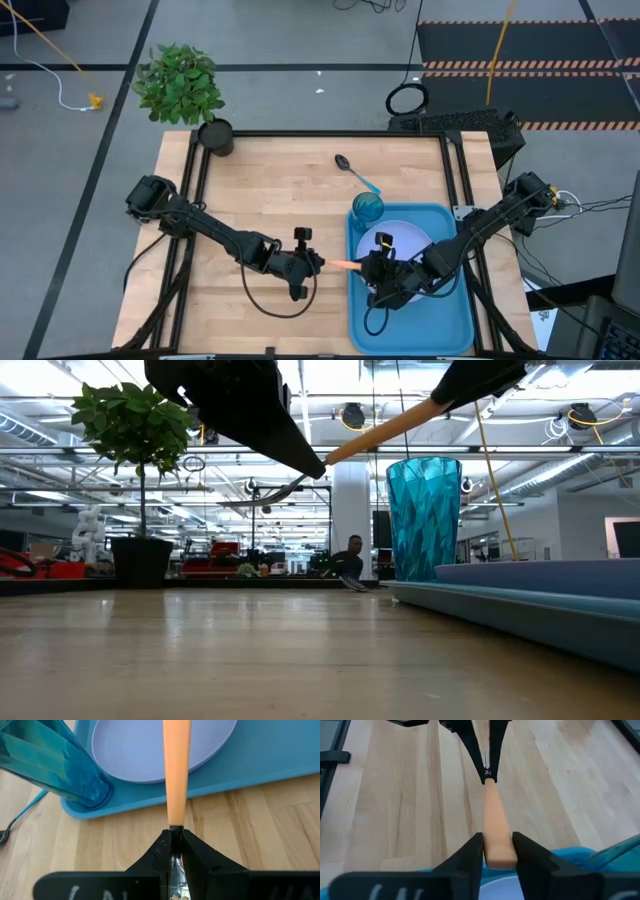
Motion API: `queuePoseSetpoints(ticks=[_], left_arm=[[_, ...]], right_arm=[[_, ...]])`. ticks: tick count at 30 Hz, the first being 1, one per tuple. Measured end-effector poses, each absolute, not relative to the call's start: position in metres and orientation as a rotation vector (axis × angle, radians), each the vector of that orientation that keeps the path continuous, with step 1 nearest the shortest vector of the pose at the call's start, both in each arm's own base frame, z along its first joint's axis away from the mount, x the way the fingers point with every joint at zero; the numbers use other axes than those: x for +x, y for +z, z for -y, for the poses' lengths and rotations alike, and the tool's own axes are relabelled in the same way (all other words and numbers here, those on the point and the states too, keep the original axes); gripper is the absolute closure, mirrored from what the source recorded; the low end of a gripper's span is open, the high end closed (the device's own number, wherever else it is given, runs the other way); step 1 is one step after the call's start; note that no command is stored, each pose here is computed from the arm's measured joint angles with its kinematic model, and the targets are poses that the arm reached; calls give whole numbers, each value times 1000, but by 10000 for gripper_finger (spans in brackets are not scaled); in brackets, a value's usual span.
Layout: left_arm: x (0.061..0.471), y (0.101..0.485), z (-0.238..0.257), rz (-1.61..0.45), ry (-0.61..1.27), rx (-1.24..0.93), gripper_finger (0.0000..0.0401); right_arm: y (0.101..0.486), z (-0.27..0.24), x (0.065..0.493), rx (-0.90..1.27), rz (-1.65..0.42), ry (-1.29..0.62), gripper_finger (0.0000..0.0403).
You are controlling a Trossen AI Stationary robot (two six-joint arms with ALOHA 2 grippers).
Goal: Pick and place plate/cup/fork/spoon on tray
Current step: Put the orange fork on the blue tray at the left side of the purple plate
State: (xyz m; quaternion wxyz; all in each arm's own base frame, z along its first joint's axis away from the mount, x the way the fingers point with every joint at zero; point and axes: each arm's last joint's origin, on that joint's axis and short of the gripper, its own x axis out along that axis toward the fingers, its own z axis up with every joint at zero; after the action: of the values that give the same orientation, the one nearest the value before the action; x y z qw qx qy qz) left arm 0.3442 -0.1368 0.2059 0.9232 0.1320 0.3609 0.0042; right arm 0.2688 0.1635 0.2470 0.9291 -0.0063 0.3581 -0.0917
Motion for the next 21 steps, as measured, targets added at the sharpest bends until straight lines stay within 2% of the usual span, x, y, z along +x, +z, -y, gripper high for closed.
queuePoseSetpoints(ticks=[3,8,13,17,21], left_arm=[[344,206,137,-741,6,270,370],[344,207,139,-732,-20,275,362],[346,215,147,-652,-48,263,310],[343,225,153,-601,-68,240,264],[333,248,160,-533,-97,220,237]], right_arm=[[247,-164,269,1,-741,-178,341],[247,-164,269,7,-741,-179,340],[247,-168,266,22,-743,-172,325],[249,-174,260,79,-758,-121,334],[254,-190,246,138,-777,-44,337]])
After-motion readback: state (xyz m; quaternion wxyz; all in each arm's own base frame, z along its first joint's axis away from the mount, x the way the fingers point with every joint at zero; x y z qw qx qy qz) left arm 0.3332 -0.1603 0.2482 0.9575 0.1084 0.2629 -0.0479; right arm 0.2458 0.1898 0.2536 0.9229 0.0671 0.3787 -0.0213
